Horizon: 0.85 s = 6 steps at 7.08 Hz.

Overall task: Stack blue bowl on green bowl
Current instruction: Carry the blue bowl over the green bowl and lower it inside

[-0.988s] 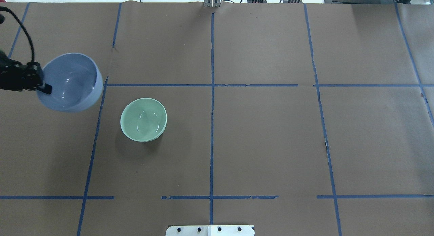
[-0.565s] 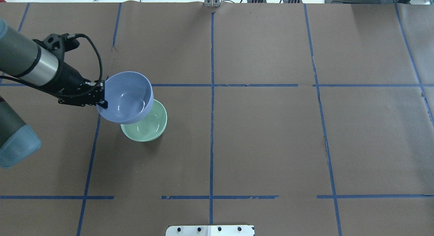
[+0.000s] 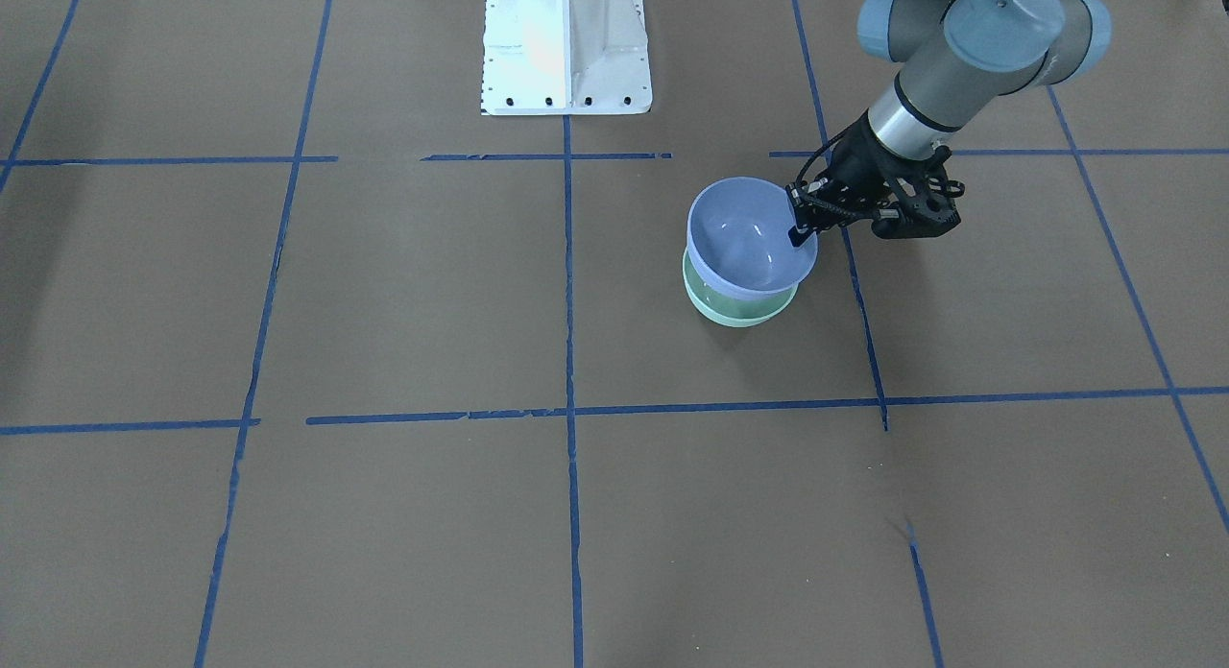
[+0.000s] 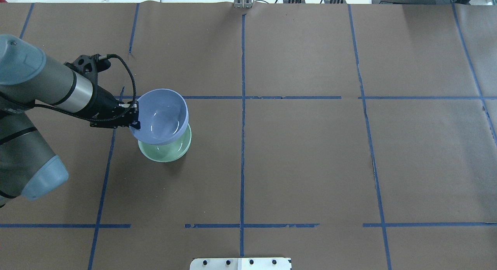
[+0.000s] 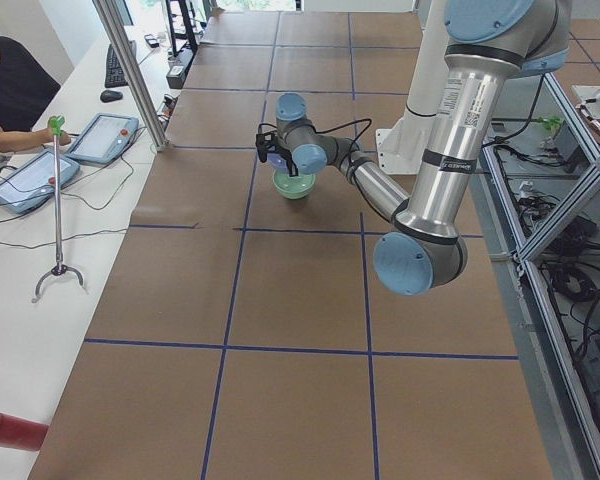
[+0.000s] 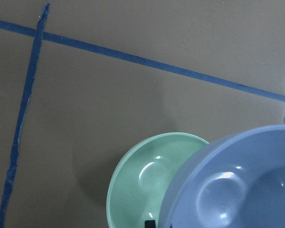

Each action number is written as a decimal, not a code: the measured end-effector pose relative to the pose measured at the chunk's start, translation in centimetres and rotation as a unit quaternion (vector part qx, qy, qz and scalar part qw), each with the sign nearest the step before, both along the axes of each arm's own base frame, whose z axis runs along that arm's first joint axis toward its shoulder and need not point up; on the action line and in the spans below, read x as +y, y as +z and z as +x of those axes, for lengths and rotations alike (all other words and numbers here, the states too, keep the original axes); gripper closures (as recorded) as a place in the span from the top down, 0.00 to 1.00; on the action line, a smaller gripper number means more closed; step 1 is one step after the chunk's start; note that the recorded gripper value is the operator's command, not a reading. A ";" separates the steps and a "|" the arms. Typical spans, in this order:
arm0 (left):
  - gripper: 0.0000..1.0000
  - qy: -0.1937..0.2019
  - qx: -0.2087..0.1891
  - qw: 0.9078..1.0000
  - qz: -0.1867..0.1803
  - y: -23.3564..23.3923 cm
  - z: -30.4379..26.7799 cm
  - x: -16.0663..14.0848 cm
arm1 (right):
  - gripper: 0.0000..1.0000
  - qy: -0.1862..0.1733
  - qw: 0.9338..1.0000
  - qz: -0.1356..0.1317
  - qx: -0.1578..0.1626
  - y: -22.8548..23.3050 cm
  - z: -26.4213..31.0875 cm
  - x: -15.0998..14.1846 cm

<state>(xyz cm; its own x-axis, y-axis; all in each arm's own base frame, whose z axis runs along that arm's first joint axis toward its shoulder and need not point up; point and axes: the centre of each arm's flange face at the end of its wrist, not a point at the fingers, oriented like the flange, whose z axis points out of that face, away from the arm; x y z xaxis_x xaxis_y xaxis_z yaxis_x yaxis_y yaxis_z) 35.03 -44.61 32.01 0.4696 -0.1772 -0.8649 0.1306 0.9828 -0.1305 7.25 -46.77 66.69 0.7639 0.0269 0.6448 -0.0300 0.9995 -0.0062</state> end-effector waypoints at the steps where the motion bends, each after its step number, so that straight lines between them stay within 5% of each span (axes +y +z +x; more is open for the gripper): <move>1: 0.00 0.003 -0.004 1.000 -0.002 0.6 0.4 0.3 | 1.00 0.000 1.000 0.000 0.000 0.0 0.0 0.0; 3: 0.00 0.007 -0.006 1.000 -0.001 1.0 0.6 0.6 | 1.00 0.000 1.000 0.000 0.000 0.0 0.0 0.0; 4: 0.99 0.008 -0.007 1.000 -0.001 1.0 0.6 0.6 | 1.00 0.000 1.000 0.000 0.000 0.0 0.0 0.0; 6: 1.00 0.012 -0.010 1.000 -0.001 1.6 1.0 0.5 | 1.00 0.000 1.000 0.000 0.000 0.0 0.0 0.0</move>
